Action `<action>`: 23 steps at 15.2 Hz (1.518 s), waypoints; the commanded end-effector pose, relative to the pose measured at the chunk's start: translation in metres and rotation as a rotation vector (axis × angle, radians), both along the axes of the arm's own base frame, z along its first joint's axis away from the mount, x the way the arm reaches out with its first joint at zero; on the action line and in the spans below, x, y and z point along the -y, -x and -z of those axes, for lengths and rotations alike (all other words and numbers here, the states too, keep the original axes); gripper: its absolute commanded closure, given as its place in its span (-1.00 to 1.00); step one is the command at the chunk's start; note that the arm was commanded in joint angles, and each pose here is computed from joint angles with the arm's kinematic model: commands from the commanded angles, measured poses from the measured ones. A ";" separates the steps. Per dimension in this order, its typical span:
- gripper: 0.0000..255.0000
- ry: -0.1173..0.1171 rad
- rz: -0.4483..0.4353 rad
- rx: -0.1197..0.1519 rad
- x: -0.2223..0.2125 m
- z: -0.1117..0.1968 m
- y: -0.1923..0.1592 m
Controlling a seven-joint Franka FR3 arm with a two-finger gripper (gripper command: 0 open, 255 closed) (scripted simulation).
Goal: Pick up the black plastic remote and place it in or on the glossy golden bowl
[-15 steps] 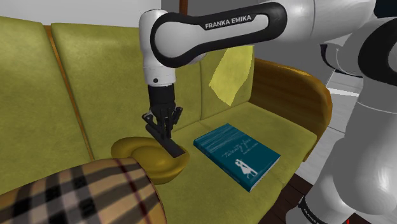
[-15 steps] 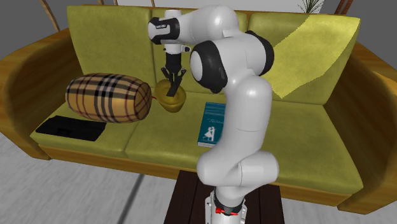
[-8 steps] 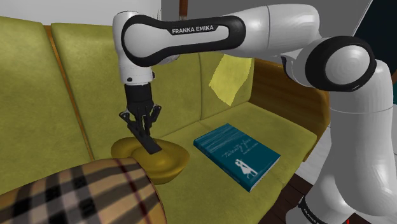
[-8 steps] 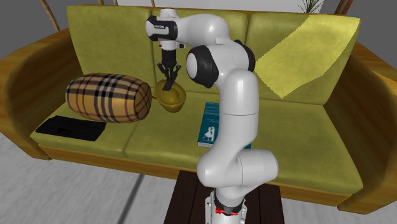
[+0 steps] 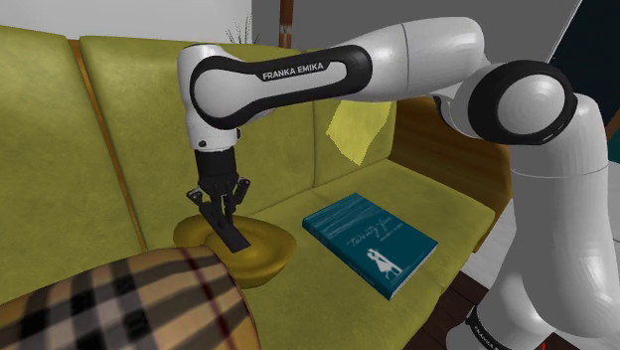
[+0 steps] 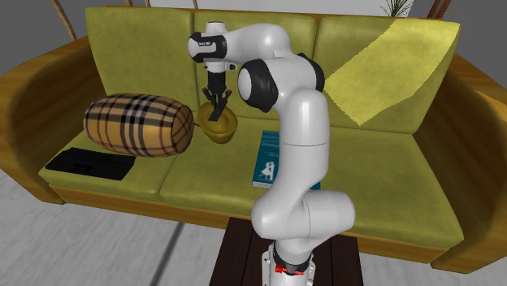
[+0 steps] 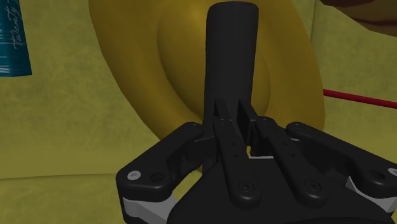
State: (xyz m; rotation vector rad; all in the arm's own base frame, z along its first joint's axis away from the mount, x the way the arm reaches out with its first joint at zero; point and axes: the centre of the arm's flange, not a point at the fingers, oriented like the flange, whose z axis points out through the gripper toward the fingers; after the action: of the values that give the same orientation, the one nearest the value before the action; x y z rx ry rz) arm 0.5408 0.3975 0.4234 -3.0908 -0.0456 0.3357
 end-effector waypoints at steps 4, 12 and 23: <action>1.00 0.001 0.000 -0.002 0.001 0.013 0.001; -1.00 0.002 0.000 -0.003 -0.001 0.013 0.001; -1.00 0.001 0.000 -0.002 0.002 -0.036 -0.010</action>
State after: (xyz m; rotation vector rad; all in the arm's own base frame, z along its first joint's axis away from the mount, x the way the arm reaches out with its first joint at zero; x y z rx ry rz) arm 0.5508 0.3954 0.4592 -3.0917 -0.0460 0.3394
